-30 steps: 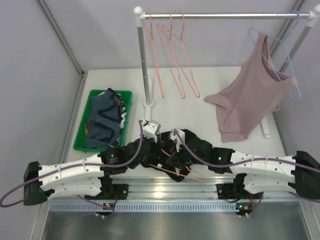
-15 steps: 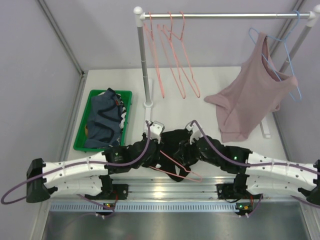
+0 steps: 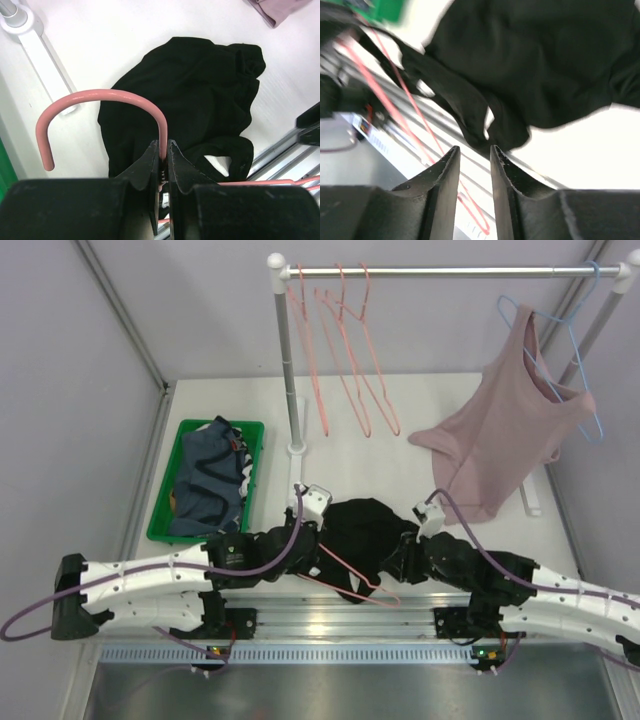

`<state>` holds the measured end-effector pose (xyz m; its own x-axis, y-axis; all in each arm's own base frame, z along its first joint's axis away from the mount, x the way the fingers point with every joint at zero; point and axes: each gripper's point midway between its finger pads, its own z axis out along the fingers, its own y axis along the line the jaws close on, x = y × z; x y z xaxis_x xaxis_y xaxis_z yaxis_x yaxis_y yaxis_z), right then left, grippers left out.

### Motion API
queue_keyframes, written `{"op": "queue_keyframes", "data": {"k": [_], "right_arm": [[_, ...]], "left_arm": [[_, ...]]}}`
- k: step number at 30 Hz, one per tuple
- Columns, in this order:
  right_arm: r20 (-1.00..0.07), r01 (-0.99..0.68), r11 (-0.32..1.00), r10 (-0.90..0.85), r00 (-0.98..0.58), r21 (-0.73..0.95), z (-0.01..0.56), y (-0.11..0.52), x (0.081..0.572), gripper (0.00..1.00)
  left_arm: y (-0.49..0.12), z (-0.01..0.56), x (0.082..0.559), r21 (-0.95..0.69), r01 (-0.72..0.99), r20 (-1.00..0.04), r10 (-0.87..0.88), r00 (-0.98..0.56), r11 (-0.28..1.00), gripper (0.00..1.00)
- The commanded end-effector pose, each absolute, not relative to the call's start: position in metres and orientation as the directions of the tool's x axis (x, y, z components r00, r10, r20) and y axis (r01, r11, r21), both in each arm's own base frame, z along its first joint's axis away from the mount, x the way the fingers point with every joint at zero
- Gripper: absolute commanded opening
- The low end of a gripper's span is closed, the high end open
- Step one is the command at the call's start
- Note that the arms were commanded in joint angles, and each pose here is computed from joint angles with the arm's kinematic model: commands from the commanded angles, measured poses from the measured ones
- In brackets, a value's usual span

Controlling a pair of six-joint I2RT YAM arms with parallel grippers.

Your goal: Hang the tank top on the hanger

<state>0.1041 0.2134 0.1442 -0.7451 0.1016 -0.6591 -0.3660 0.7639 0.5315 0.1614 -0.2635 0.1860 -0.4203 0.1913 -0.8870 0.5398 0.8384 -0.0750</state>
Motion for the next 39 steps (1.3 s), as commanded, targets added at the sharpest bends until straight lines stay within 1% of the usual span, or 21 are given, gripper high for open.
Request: {"op": "queue_keyframes", "data": {"k": [1, 4, 5, 7, 9, 19, 23, 30, 33, 36, 37, 39], "right_arm": [[-0.566, -0.349, 0.715, 0.080, -0.820, 0.606, 0.124, 0.230, 0.084, 0.28], [-0.543, -0.353, 0.689, 0.071, -0.837, 0.633, 0.114, 0.245, 0.081, 0.28], [-0.532, -0.347, 0.704, 0.053, -0.845, 0.620, 0.104, 0.247, 0.081, 0.27], [-0.526, -0.354, 0.689, 0.046, -0.849, 0.633, 0.103, 0.257, 0.081, 0.27], [-0.514, -0.348, 0.701, 0.031, -0.857, 0.623, 0.093, 0.261, 0.082, 0.28], [-0.500, -0.350, 0.709, 0.005, -0.866, 0.612, 0.085, 0.278, 0.090, 0.39], [-0.483, -0.330, 0.746, -0.012, -0.875, 0.579, 0.070, 0.275, 0.090, 0.42], [-0.494, -0.293, 0.810, -0.005, -0.870, 0.508, 0.056, 0.264, 0.099, 0.48], [-0.496, -0.283, 0.834, -0.012, -0.868, 0.475, 0.049, 0.261, 0.103, 0.46], [-0.486, -0.273, 0.849, -0.022, -0.874, 0.453, 0.039, 0.257, 0.101, 0.40], [-0.482, -0.269, 0.850, -0.020, -0.876, 0.453, 0.038, 0.257, 0.101, 0.29], [-0.478, -0.262, 0.856, -0.020, -0.878, 0.446, 0.033, 0.251, 0.099, 0.20]], "left_arm": [[-0.267, 0.211, 0.159, -0.091, 0.565, -0.910, 0.163, -0.383, 0.820, 0.00], [-0.269, 0.213, 0.153, -0.084, 0.598, -0.911, 0.182, -0.371, 0.797, 0.00], [-0.270, 0.213, 0.152, -0.086, 0.605, -0.910, 0.184, -0.370, 0.791, 0.00], [-0.272, 0.213, 0.147, -0.085, 0.630, -0.909, 0.199, -0.366, 0.772, 0.00], [-0.275, 0.211, 0.142, -0.084, 0.651, -0.907, 0.213, -0.364, 0.754, 0.00], [-0.280, 0.206, 0.132, -0.067, 0.691, -0.903, 0.250, -0.348, 0.720, 0.00], [-0.279, 0.204, 0.132, -0.060, 0.685, -0.903, 0.253, -0.348, 0.726, 0.00], [-0.280, 0.206, 0.130, -0.057, 0.687, -0.903, 0.256, -0.346, 0.725, 0.00], [-0.280, 0.206, 0.131, -0.052, 0.685, -0.903, 0.259, -0.344, 0.726, 0.00], [-0.279, 0.208, 0.131, -0.054, 0.683, -0.905, 0.253, -0.341, 0.729, 0.00], [-0.278, 0.207, 0.132, -0.048, 0.679, -0.905, 0.256, -0.340, 0.732, 0.00], [-0.275, 0.208, 0.134, -0.045, 0.668, -0.905, 0.252, -0.342, 0.743, 0.00]]}}
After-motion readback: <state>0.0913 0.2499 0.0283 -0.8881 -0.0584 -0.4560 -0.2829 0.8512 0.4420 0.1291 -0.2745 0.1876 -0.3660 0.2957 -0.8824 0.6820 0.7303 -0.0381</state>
